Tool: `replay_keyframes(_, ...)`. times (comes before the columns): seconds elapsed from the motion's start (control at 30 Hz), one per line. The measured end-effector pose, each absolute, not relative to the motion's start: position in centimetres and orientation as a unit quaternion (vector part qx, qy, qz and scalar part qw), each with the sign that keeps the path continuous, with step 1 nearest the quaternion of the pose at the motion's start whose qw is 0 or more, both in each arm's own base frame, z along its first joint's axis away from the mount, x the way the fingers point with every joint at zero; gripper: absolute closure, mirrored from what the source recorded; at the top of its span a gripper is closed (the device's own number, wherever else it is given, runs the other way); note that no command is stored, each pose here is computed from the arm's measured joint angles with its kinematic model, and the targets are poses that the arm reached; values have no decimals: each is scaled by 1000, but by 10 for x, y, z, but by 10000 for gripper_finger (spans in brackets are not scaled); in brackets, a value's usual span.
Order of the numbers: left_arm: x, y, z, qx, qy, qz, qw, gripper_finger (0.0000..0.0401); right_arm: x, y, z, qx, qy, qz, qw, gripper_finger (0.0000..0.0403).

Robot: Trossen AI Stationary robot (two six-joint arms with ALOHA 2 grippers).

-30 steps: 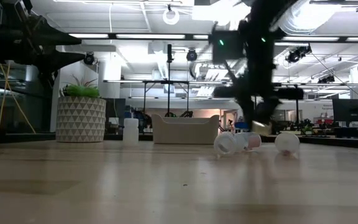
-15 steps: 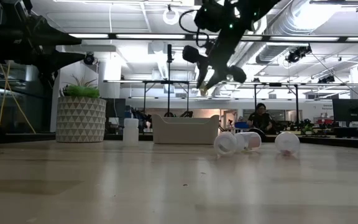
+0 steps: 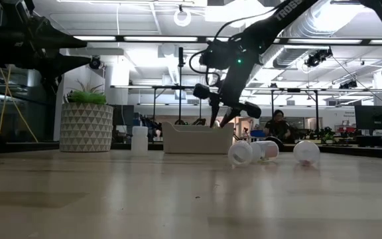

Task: Pick and place pill bottles into a basket
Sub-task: Put the yellow pill bottle into the gray bin, then put the transparent pill bottle into the gray bin

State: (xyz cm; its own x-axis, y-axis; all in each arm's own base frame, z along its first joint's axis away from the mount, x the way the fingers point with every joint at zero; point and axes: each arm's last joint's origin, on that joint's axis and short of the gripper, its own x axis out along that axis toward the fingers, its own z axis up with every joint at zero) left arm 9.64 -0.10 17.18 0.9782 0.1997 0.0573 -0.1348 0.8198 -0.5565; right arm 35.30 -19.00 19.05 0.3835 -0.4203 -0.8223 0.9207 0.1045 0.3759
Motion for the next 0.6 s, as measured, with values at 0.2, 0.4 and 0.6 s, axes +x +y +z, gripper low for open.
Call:
replay_keyframes(0.2,96,-1,172,-287,-57,88,952,203,353,-190,190,467,275,-477,693,286)
replay_keyframes(0.4,96,-1,172,-287,-57,88,952,203,353,-189,190,468,276,-475,693,253)
replay_keyframes(0.6,96,-1,172,-287,-57,88,952,203,359,-190,201,449,269,-437,732,232)
